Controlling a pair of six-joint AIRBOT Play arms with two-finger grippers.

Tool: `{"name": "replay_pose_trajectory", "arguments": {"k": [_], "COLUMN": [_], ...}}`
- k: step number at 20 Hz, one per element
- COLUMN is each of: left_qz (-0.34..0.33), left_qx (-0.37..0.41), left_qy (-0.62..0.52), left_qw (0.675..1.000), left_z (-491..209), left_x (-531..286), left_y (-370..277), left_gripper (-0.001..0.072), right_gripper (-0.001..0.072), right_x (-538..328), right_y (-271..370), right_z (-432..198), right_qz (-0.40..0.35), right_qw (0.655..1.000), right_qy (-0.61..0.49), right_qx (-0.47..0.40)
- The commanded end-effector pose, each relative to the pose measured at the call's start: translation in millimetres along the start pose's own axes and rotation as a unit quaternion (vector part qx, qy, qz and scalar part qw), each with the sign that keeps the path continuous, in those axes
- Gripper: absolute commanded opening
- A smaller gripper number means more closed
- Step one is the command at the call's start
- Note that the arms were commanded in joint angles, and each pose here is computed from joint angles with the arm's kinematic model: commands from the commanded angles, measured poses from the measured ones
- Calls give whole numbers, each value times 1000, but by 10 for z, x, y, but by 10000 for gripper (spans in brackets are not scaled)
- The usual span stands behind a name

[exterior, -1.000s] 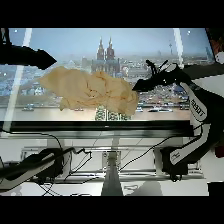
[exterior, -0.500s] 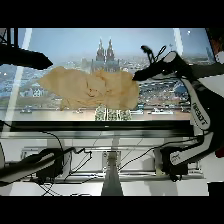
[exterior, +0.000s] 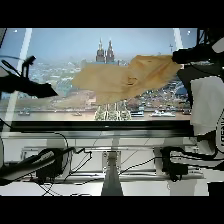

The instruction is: Fold the clothes and pants, and hang the long-sleeved shirts on hangers.

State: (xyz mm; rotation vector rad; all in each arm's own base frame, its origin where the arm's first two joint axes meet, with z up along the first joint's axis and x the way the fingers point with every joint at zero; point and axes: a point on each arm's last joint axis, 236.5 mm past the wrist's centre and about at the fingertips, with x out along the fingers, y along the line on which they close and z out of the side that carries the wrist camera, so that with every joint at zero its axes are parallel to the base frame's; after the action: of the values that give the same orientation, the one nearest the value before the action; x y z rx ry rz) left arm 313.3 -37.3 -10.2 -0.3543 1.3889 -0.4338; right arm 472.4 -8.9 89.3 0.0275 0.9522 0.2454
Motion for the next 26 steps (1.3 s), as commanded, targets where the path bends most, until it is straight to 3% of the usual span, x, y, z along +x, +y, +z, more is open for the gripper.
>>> {"name": "replay_pose_trajectory", "arguments": {"k": [1,7,9,14,17,21,22,26], "left_qz": [-93,-125,-122,-136,-155,-167,-168,-197], "left_qx": [-93,-98,-67,-20,6,28,32,51], "left_qy": [-10,-34,-21,5,32,59,62,57], "left_qw": [991,987,990,991,987,984,983,977], "left_z": [-279,-111,-54,274,329,210,184,360], "left_x": [627,1331,1540,1910,2055,2139,2145,1843], "left_y": [-235,-708,-865,-1307,-1525,-1718,-1742,-1876], "left_gripper": [563,560,525,516,185,159,9,13], "right_gripper": [14,14,13,14,14,13,13,13], "right_x": [-68,-33,-34,-37,-40,-42,-47,-184], "right_y": [-132,-24,-14,8,18,31,37,53], "right_z": [-138,-182,-201,-246,-263,-287,-292,-193], "right_qz": [-9,15,17,21,23,26,27,20], "right_qw": [1000,999,999,999,999,998,998,999], "right_qy": [15,20,24,34,38,43,44,23], "right_qx": [18,31,31,31,31,31,31,25]}}
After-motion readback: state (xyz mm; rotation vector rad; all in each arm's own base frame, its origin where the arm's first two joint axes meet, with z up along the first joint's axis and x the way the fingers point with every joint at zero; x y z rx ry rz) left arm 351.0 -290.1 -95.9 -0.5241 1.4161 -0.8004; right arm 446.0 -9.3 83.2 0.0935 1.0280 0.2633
